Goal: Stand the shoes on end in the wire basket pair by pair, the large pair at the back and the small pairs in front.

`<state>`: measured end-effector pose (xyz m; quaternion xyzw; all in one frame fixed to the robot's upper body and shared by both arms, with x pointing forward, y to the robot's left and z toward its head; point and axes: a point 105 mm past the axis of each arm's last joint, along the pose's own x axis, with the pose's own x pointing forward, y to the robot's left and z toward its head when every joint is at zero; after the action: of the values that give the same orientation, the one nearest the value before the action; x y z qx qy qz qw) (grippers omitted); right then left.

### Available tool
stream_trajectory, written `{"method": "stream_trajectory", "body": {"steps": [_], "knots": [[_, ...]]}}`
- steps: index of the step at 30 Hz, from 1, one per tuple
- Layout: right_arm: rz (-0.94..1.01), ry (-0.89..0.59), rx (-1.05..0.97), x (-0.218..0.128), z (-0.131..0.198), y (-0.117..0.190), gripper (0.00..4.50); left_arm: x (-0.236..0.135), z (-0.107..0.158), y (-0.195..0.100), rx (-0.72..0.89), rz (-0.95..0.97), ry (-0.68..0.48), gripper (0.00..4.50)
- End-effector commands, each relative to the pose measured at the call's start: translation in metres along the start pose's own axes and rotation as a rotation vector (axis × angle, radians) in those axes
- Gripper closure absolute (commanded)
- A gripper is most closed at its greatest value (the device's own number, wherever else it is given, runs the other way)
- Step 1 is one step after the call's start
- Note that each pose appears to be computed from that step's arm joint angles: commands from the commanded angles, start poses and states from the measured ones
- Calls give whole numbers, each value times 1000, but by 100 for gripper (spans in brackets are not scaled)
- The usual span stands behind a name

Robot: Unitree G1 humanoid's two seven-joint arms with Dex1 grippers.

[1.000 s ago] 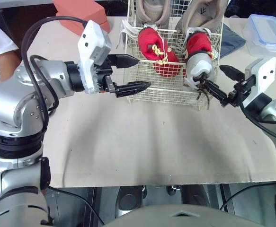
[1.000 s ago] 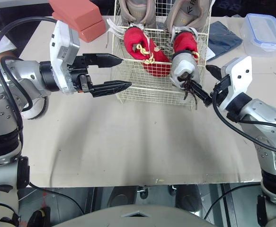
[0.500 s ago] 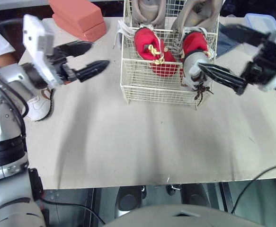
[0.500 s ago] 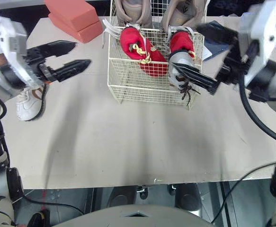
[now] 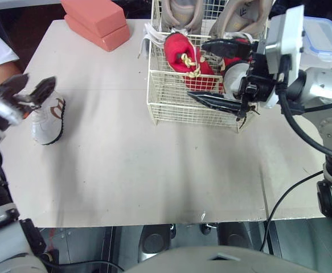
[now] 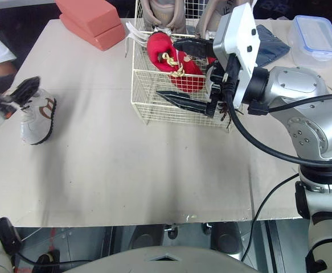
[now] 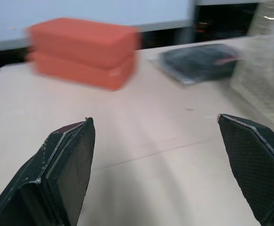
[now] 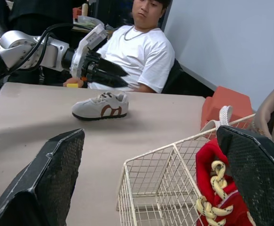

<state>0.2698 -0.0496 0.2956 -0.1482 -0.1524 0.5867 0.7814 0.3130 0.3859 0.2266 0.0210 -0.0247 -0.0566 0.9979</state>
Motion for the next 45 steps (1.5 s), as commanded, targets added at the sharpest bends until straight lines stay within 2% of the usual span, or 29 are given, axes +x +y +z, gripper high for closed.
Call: {"method": "stream_trajectory", "body": {"steps": [1, 7, 12, 17, 21, 26, 27, 28, 32, 34, 37, 39, 45], "knots": [[11, -30, -41, 0, 9, 1, 6, -20, 8, 33, -3, 95, -22, 0], [0, -34, -31, 1, 7, 2, 6, -35, -24, 65, -116, 205, 67, 0], [-6, -42, -24, 2, 7, 3, 6, -24, -56, 60, -134, 176, 175, 0], [-10, -47, -25, 4, 8, 2, 6, -12, -67, 59, -160, 175, 193, 0], [-14, -50, -27, 5, 8, 2, 0, -5, -61, 55, -208, 134, 146, 164], [-24, -53, -25, 5, 8, 2, 0, -6, -57, 54, -221, 120, 97, 396], [-25, -53, -23, 4, 8, 2, 0, -7, -54, 54, -226, 117, 72, 428], [-25, -51, -21, 4, 7, 2, 0, -7, -49, 55, -224, 115, 33, 442], [-26, -53, -9, 4, 6, 1, 0, -9, -18, 48, -170, 80, -165, 442], [-29, -65, 7, 4, 7, 0, 0, -9, 14, 33, -135, 25, -333, 442], [-41, -98, 47, 6, 11, -3, 0, -13, 70, -18, -139, -116, -585, 442], [-54, -130, 83, 9, 13, -5, 0, -15, 99, -60, -165, -237, -689, 442], [-87, -224, 174, 18, 21, -11, 0, -12, 131, -150, -190, -502, -749, 442]]}}
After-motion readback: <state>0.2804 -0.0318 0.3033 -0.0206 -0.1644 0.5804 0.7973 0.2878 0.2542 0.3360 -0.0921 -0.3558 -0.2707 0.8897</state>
